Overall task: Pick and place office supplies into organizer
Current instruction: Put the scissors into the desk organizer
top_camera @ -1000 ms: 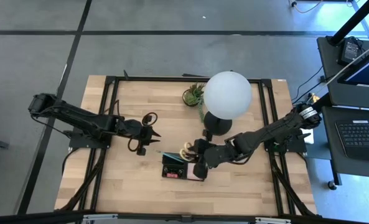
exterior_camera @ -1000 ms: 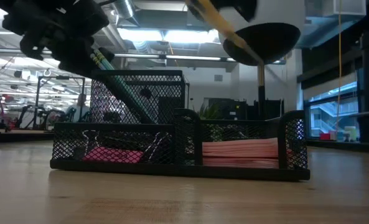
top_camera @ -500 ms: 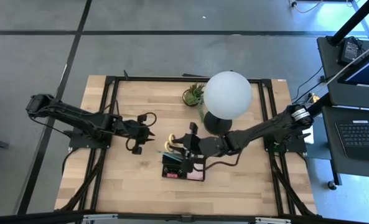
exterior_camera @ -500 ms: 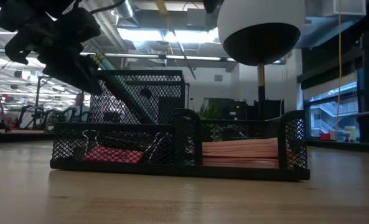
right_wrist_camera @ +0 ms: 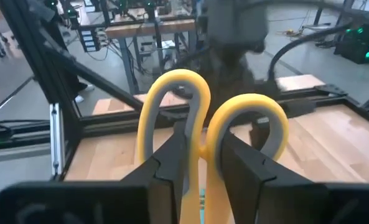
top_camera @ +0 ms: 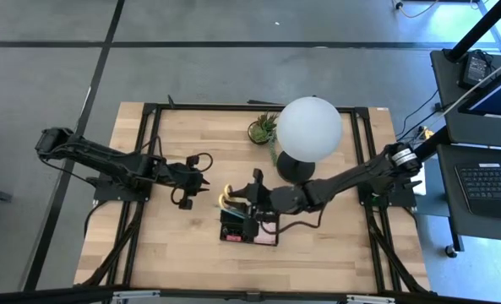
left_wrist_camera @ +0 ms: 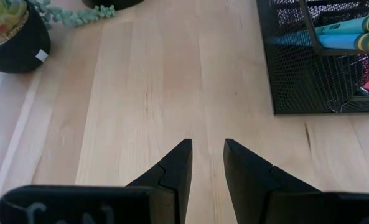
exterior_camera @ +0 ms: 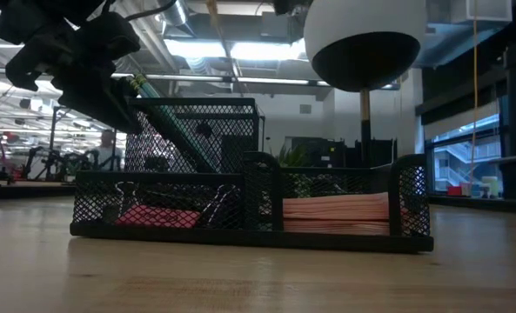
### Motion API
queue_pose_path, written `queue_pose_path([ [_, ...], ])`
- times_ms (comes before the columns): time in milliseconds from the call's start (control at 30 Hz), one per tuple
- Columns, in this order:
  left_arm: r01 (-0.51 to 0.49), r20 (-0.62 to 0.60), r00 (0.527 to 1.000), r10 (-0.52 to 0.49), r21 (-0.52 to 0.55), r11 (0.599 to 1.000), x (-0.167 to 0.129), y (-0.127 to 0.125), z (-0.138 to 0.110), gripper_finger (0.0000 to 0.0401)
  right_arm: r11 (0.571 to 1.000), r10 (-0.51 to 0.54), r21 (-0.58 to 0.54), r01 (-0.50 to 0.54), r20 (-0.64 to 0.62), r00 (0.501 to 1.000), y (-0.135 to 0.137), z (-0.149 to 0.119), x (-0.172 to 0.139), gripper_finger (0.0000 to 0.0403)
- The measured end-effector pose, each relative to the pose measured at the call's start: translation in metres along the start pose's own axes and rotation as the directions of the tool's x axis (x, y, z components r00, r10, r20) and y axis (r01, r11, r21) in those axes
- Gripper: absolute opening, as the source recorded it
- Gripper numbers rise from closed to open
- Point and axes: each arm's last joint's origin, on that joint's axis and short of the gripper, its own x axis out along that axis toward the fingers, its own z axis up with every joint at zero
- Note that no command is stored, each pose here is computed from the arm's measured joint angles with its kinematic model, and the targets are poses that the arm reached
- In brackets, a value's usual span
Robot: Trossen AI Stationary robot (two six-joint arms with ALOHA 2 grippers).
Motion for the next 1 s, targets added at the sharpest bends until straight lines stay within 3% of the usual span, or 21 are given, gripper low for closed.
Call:
queue_pose_path([
  [300, 0.000, -0.001, 1.000, 0.000, -0.008, 1.000, 0.000, 0.000, 0.000, 0.0086, 1.000, -0.001, -0.005, 0.001, -0.019, 1.000, 0.005, -0.029, 0.021, 0.0090],
  [700, 0.000, -0.001, 1.000, 0.000, -0.020, 1.000, 0.000, 0.000, 0.000, 0.0086, 0.997, -0.033, 0.068, 0.042, -0.129, 0.991, 0.004, -0.070, 0.040, 0.0090],
  [1000, 0.000, 0.000, 1.000, 0.000, -0.027, 1.000, 0.000, 0.000, 0.000, 0.0086, 0.997, -0.059, 0.044, 0.068, -0.178, 0.982, -0.002, -0.083, 0.046, 0.0090],
])
